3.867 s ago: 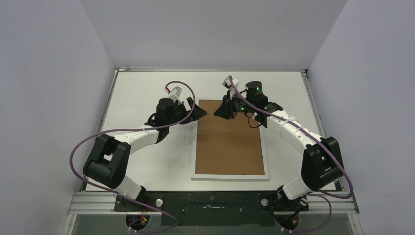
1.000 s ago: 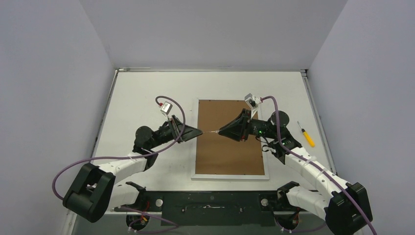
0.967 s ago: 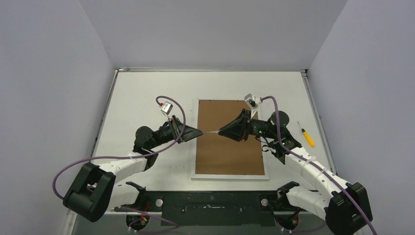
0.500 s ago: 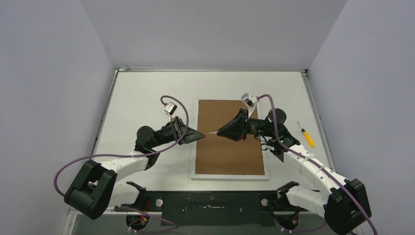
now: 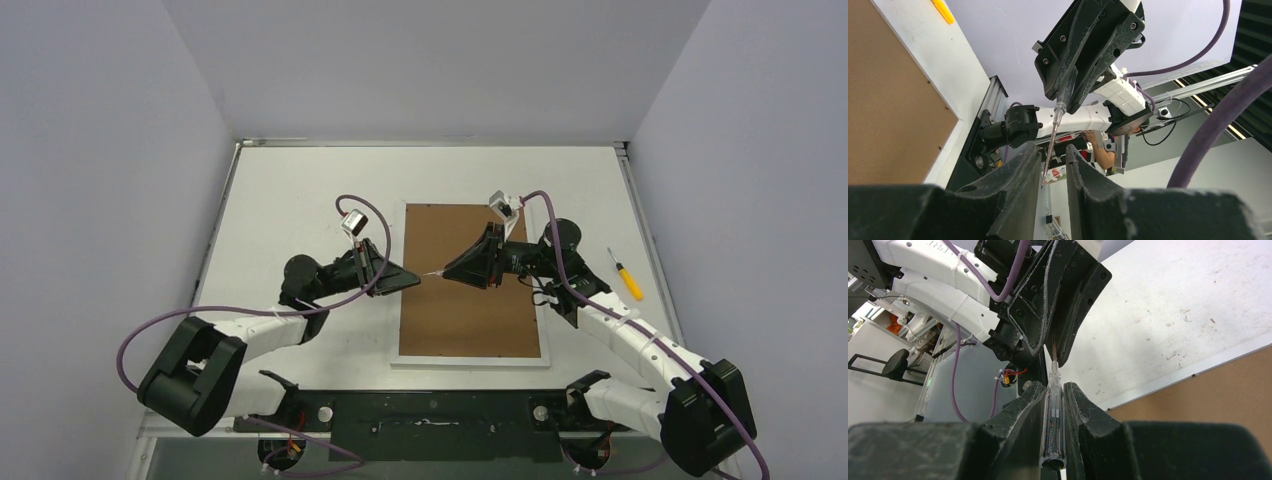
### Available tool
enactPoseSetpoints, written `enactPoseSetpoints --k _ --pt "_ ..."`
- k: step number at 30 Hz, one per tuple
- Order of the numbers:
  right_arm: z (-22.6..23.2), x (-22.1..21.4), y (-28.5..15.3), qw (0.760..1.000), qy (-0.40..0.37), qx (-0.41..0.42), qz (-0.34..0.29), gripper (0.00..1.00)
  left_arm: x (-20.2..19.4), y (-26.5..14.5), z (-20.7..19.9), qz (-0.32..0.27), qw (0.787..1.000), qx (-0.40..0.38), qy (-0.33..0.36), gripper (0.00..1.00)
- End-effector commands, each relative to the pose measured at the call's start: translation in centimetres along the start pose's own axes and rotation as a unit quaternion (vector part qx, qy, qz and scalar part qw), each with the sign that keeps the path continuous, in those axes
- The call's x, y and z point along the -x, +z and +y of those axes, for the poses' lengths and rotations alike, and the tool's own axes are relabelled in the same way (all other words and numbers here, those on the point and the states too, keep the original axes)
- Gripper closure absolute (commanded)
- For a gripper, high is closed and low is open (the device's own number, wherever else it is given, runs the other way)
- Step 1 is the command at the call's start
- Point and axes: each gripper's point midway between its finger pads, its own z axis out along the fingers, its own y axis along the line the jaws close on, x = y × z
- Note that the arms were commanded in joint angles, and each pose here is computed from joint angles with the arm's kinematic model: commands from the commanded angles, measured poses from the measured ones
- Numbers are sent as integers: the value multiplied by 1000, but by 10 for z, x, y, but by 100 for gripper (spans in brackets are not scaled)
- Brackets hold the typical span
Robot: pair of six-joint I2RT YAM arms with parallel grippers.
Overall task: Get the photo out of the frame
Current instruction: Adjust the screwdriver.
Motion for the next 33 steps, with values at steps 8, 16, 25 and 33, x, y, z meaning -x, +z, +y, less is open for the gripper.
enactPoseSetpoints --k 8,16,25,33 --pt "12 16 -2 998 -58 10 -8 94 5 0 -26 9 998 -66 15 77" --pt "10 15 -3 998 -58 4 -7 91 5 0 -27 9 998 -68 15 98" --pt "-3 20 2 998 41 -34 -26 34 5 1 -19 7 998 -38 42 100" --pt "-11 -5 10 968 246 -44 17 31 8 2 -6 9 996 17 89 100"
